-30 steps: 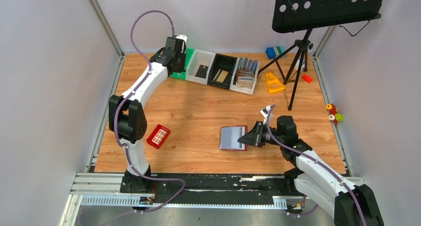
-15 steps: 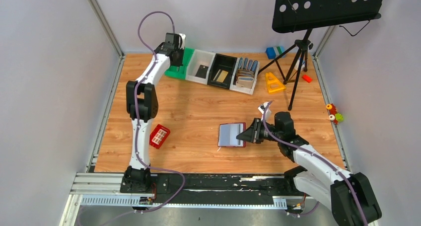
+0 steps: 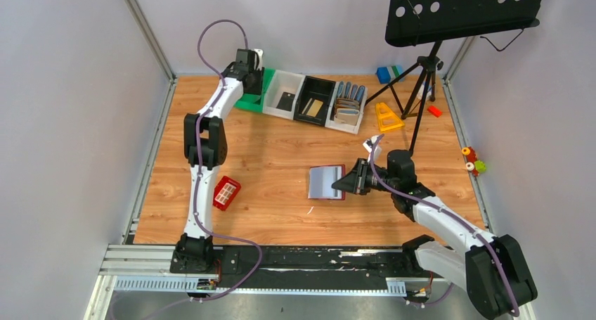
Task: Take the credit cards out of the card holder
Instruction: Place the credit card in the storage box, then remove the credit card from the card holder.
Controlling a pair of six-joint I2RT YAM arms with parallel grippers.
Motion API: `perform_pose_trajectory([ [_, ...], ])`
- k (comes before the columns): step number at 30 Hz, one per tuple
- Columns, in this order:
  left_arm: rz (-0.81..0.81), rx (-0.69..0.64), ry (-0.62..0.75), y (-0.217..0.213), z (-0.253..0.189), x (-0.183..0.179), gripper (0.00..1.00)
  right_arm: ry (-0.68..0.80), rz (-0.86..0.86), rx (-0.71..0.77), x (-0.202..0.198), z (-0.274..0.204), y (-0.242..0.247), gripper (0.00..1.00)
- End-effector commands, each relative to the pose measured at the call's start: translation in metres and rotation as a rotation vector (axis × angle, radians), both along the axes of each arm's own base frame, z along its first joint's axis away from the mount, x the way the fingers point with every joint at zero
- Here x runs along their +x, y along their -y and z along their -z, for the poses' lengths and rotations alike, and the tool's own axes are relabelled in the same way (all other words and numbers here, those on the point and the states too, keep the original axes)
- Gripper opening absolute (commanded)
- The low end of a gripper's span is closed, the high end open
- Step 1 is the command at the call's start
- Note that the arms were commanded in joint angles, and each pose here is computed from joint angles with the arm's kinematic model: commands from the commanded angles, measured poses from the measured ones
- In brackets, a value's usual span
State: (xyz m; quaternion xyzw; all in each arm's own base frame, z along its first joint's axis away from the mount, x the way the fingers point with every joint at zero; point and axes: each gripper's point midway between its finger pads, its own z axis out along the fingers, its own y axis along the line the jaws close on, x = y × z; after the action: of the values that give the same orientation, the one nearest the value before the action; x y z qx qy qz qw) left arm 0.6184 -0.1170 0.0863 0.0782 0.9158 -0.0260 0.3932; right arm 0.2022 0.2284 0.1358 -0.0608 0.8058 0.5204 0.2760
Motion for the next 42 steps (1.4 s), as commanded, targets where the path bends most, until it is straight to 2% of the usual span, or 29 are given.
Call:
perform_pose_trajectory([
  [1, -0.09, 0.055, 0.135, -0.023, -0.069, 0.006, 0.46, 0.101, -0.018, 0.039, 0.009, -0.024, -0.004, 0.0],
  [8, -0.064, 0.012, 0.175, -0.018, -0.114, -0.014, 0.46, 0.129, -0.019, 0.029, 0.006, -0.03, -0.002, 0.0],
  [14, 0.001, -0.094, 0.173, 0.005, -0.152, -0.064, 0.52, 0.124, 0.006, -0.013, 0.007, -0.032, 0.003, 0.0],
  [18, 0.028, -0.17, 0.167, 0.024, -0.166, -0.111, 0.65, 0.11, 0.019, -0.013, 0.005, -0.031, 0.005, 0.0],
  [21, 0.043, -0.216, 0.171, 0.033, -0.173, -0.15, 0.69, 0.116, 0.017, 0.028, 0.001, -0.038, 0.003, 0.0],
  [22, 0.045, -0.224, 0.176, 0.035, -0.176, -0.162, 0.76, 0.119, 0.016, 0.042, 0.0, -0.041, 0.003, 0.0],
  [24, 0.048, -0.233, 0.203, 0.035, -0.188, -0.189, 0.97, 0.124, 0.019, 0.063, -0.001, -0.046, 0.002, 0.0],
  [25, 0.044, -0.236, 0.207, 0.032, -0.19, -0.2, 0.99, 0.126, 0.021, 0.069, -0.002, -0.048, 0.002, 0.0],
  [32, 0.021, -0.352, 0.256, 0.02, -0.187, -0.267, 1.0, 0.132, 0.019, 0.107, -0.002, -0.056, 0.0, 0.0],
  [35, 0.078, -0.486, 0.219, 0.036, -0.166, -0.295, 1.0, 0.127, 0.015, 0.131, -0.001, -0.06, -0.002, 0.0],
  [39, 0.217, -0.733, 0.201, 0.069, -0.154, -0.333, 1.0, 0.123, -0.006, 0.194, -0.002, -0.067, -0.007, 0.0],
  [42, 0.294, -0.842, 0.179, 0.086, -0.144, -0.356, 1.0, 0.12, -0.053, 0.259, -0.008, -0.077, -0.012, 0.0],
])
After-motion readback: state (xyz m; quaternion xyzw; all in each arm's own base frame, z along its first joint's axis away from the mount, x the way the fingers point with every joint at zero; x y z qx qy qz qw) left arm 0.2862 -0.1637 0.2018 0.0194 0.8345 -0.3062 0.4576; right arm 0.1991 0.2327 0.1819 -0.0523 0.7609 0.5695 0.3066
